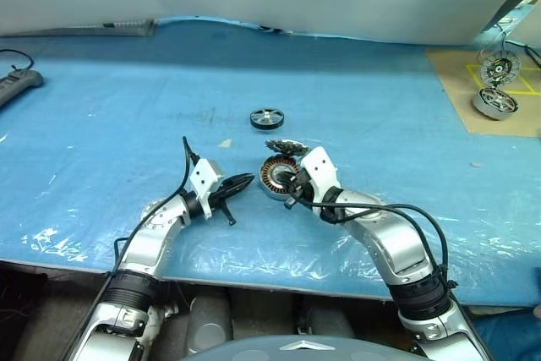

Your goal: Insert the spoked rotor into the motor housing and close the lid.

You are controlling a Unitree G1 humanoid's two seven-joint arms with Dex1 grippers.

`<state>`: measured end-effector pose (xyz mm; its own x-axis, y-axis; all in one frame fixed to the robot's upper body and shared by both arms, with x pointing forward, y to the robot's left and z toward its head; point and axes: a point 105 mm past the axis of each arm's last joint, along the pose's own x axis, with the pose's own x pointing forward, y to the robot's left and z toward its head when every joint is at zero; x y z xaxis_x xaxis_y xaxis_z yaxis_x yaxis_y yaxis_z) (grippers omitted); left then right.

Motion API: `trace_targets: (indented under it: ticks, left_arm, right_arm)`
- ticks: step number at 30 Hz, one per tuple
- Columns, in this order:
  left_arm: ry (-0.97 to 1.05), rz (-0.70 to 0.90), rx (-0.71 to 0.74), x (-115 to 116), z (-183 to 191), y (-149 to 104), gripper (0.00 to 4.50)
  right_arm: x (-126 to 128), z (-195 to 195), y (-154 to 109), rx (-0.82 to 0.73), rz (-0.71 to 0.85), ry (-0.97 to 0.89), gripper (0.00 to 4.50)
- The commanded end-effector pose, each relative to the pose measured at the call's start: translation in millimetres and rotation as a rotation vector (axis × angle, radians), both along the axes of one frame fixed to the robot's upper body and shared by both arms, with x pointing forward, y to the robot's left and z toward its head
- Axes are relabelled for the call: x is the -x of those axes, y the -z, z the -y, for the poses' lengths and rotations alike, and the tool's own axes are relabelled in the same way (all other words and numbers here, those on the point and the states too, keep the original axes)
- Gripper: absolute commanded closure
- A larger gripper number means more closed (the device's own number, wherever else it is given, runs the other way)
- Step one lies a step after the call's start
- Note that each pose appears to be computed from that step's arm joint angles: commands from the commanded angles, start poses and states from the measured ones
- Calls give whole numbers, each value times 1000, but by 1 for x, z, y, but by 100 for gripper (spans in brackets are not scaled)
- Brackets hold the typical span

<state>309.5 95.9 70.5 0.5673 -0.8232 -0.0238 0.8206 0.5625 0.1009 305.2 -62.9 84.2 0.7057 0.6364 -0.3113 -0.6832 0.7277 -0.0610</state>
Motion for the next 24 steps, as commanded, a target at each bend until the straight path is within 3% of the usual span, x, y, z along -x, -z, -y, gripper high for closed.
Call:
trace_targets:
  ticks: [1, 17, 24]
  left_arm:
    - [10, 38, 9, 1, 3, -6, 450]
    - [6, 37, 9, 0, 2, -3, 450]
    - [-64, 56, 25, -17, -6, -15, 450]
  right_arm:
    - [-5, 7, -7, -12, 20, 36, 448]
    - [3, -9, -12, -44, 9, -29, 448]
    - [13, 8, -40, -167, 90, -59, 448]
